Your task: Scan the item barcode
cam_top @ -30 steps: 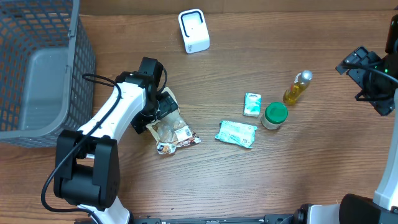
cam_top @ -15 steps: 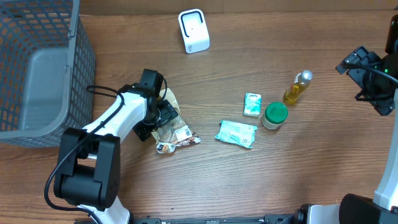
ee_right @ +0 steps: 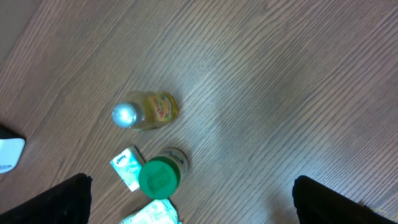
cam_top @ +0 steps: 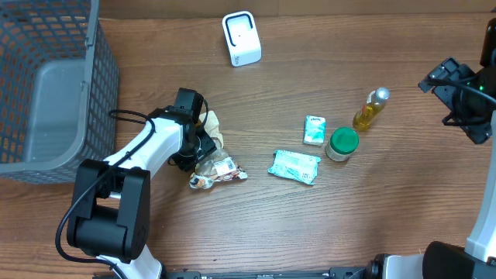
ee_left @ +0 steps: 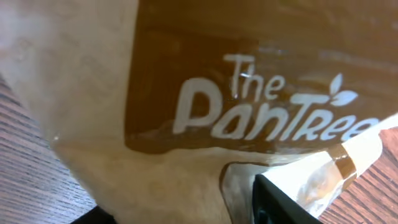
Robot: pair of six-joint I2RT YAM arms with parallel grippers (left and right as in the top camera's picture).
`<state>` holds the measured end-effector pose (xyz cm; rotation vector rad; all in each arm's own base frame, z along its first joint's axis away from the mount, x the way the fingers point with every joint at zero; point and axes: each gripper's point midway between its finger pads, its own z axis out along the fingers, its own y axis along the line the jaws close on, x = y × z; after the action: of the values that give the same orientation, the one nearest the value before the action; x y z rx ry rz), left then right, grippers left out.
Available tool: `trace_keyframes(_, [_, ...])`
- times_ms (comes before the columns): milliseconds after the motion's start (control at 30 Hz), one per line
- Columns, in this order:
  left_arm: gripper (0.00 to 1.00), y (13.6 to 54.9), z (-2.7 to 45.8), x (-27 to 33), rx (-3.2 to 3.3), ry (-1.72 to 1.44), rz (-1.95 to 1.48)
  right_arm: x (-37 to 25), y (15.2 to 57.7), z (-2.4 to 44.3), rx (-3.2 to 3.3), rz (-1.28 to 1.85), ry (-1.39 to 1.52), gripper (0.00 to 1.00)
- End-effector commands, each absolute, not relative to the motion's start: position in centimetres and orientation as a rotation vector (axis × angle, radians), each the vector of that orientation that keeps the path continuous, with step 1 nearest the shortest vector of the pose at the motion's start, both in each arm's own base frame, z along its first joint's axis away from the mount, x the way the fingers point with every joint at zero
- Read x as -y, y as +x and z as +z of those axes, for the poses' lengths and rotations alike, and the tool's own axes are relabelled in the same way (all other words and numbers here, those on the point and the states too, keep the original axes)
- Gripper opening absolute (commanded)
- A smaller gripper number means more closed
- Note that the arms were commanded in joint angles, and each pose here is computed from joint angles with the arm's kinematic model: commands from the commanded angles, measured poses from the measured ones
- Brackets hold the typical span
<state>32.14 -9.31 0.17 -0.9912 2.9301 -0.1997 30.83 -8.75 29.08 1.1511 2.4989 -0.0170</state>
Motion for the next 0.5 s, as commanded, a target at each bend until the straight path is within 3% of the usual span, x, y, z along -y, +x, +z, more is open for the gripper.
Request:
trace_keyframes(0, [0.39,31.5,-0.4,8.8,-2.985,-0.863,-0.154,8.9,30.7,29.4,-2.482,-0.018,1.156,1.00])
trace_keyframes(133, [0.35,33.1,1.3,9.2,-2.974,-0.744,-0.179,8.9,30.7,29.4,-2.482,-0.018,1.156,1.00])
trace_keyframes(233, [0.22,34.2,3.1,9.4,-2.967,-0.655,-0.191,8.9,30.7,29.4,-2.482,-0.018,1.156,1.00])
trace_keyframes(300, [0.06,34.9,4.2,9.6,-2.961,-0.598,-0.198,8.9,30.7,29.4,-2.482,-0.018,1.156,1.00])
trace_keyframes(467, [0.04,36.4,6.8,10.0,-2.943,-0.496,-0.208,8.9,30.7,29.4,-2.482,-0.018,1.156,1.00])
